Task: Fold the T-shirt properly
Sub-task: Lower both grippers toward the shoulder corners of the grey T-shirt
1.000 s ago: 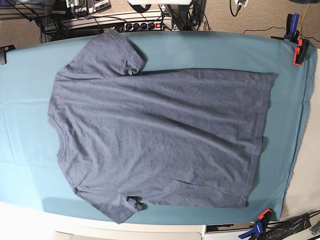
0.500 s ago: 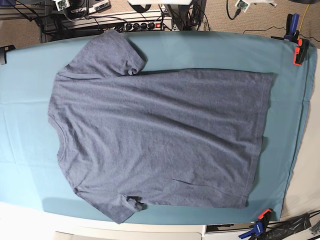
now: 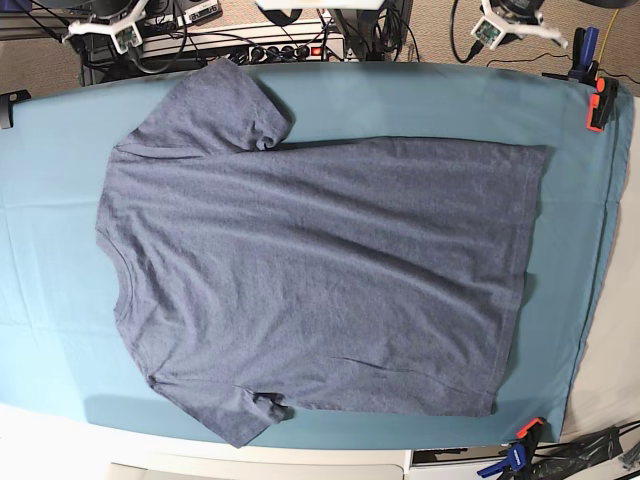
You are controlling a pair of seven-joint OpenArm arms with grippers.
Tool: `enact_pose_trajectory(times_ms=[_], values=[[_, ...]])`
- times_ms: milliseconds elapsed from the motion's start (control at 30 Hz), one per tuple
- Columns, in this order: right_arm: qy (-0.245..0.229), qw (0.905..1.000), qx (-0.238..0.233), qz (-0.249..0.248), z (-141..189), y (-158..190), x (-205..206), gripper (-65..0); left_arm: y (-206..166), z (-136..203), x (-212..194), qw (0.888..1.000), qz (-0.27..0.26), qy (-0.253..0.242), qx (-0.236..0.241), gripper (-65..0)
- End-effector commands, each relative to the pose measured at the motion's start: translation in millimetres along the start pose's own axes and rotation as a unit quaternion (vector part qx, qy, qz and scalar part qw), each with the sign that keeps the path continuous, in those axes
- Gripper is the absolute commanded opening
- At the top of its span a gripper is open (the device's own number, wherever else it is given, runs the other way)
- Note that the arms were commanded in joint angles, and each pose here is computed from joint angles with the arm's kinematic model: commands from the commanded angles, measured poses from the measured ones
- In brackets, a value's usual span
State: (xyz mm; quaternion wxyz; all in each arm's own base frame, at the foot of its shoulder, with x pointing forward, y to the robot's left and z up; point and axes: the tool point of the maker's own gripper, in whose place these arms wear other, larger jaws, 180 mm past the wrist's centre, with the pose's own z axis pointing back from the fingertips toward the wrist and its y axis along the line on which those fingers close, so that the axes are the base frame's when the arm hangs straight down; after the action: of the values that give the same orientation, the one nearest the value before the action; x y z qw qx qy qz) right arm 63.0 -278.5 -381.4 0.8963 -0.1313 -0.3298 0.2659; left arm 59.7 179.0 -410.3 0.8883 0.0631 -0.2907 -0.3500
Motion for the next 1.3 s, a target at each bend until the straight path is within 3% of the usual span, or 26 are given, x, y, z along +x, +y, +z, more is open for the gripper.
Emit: enact_pose_trajectory(times_ms=[0,200,400,633,767,900,967,1067,1267], values=[[-0.022,0.9997,-0.008,0.007,4.5,-7.0,14.2,-65.0,5.3,5.2,7.3,1.0,-0.019,-0.013,0.006,-61.9],[-0.074,0.9958,-0.028,0.047,12.8,-19.7,64.2,-65.0,23.0,11.7,33.1,0.995,-0.079,-0.049,0.028,-61.9],[-0.102,0.9806,-0.058,0.157,19.7,-36.9,104.1,-65.0,42.5,10.5,53.3,0.984,-0.147,-0.076,0.061,-61.9],[-0.075,0.9385,-0.091,0.324,17.1,-63.7,114.7,-65.0,73.6,4.9,73.0,0.961,-0.241,-0.097,0.099,-61.9],[-0.067,0.9077,-0.106,0.4,14.1,-79.5,122.7,-65.0,66.4,-3.1,74.4,0.946,-0.306,-0.096,0.04,-61.9],[-0.061,0.8727,-0.122,0.469,11.8,-94.7,132.7,-65.0,52.0,-5.6,70.7,0.921,-0.375,-0.1,-0.03,-61.9],[-0.061,0.8589,-0.128,0.492,11.0,-100.4,137.7,-65.0,51.1,-5.6,72.4,0.912,-0.394,-0.106,-0.041,-61.9],[-0.07,0.8443,-0.127,0.516,10.1,-103.0,145.5,-65.0,56.5,-7.0,73.7,0.906,-0.409,-0.103,-0.037,-61.3],[-0.073,0.8267,-0.094,0.55,5.9,-100.7,147.7,-65.0,64.6,-8.7,73.6,0.89,-0.445,-0.093,-0.015,-50.5]])
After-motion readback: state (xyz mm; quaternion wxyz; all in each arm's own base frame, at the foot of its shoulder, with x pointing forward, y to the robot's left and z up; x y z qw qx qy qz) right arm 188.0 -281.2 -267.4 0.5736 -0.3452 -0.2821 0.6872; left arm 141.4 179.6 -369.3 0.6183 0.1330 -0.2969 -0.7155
